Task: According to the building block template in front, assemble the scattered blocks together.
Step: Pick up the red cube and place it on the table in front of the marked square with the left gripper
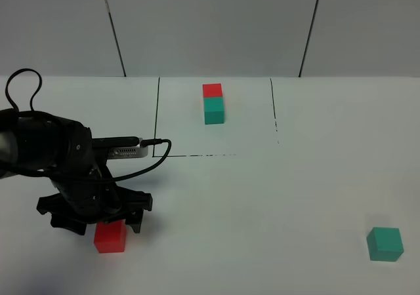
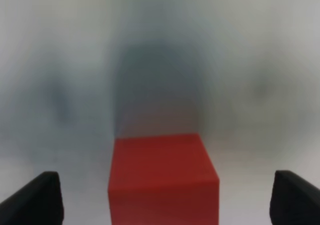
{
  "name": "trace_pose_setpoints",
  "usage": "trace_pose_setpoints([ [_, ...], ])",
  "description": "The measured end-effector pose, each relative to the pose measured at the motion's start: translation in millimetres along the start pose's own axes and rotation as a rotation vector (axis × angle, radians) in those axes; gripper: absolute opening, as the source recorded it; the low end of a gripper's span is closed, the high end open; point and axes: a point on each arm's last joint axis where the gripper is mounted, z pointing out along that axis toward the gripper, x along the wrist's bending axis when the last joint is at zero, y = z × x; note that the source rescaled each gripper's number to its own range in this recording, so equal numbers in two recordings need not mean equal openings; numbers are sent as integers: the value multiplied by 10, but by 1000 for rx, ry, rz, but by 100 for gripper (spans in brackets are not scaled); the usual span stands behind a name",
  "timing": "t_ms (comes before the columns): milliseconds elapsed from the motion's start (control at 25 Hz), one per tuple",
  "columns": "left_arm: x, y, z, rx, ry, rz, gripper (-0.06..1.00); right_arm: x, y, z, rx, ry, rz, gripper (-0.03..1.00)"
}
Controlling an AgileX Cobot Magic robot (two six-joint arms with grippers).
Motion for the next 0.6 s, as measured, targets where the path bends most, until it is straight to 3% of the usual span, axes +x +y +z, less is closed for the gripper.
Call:
trace_pose_setpoints([
  [600,-12,-13,191,62,-1,-26,70,0,0,0,0,0,0,83],
])
